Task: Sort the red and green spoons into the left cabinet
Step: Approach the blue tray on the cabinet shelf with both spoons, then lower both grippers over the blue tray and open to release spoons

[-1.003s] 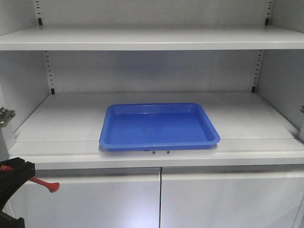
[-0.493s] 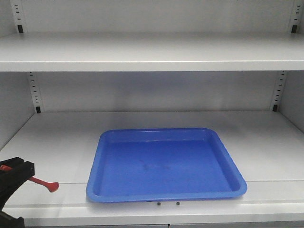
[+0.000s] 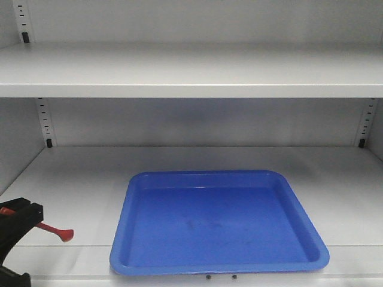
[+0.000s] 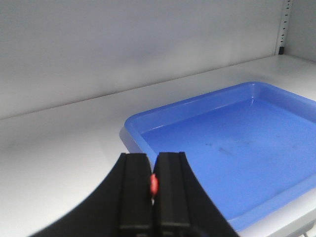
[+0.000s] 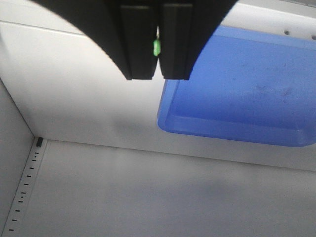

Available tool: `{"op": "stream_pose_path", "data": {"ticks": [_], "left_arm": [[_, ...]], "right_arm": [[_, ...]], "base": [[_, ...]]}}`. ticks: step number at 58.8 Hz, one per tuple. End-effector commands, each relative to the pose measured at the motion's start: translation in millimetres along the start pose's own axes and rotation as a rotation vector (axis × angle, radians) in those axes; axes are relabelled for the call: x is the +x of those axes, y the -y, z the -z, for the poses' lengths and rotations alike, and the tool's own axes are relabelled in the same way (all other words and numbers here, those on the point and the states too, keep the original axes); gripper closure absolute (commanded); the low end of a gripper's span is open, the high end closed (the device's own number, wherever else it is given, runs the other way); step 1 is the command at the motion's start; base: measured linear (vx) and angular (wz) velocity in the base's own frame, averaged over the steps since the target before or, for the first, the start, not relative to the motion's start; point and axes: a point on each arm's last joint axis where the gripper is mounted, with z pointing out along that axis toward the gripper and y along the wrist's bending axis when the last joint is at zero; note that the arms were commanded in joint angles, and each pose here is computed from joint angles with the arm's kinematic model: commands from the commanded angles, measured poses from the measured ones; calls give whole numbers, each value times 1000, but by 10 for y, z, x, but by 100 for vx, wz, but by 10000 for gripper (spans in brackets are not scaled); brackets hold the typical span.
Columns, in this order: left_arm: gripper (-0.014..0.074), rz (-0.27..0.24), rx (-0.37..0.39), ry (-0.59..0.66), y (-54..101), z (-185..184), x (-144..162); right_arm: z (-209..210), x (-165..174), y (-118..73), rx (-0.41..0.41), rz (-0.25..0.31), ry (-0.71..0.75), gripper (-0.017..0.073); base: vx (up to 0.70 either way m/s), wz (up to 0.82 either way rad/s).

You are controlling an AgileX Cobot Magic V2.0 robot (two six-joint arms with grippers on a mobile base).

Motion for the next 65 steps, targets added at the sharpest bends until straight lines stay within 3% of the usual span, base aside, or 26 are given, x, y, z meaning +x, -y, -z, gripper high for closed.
{"op": "stream_pose_path", "data": {"ticks": [1,18,39,49,65], "left_arm": [[594,16,-1,117,0,37,-185],[594,16,-1,117,0,37,-185],[594,20,-2,147,-1,40,-212],[594,70,4,148,2,41,-213],[594,24,137,142,260,-111,-169]], "right_arm": [[39,-156,-12,-22,22,92,561],[49,-234,-6,-3,141,180,561],[53,-254,-18,-17,124,202,561],[3,-291,-71,-57,122,237,561],[-396,-287,-260,-155,140,218,561]], "base": [[1,-1],[0,0],[0,0],[0,0],[0,0]]}}
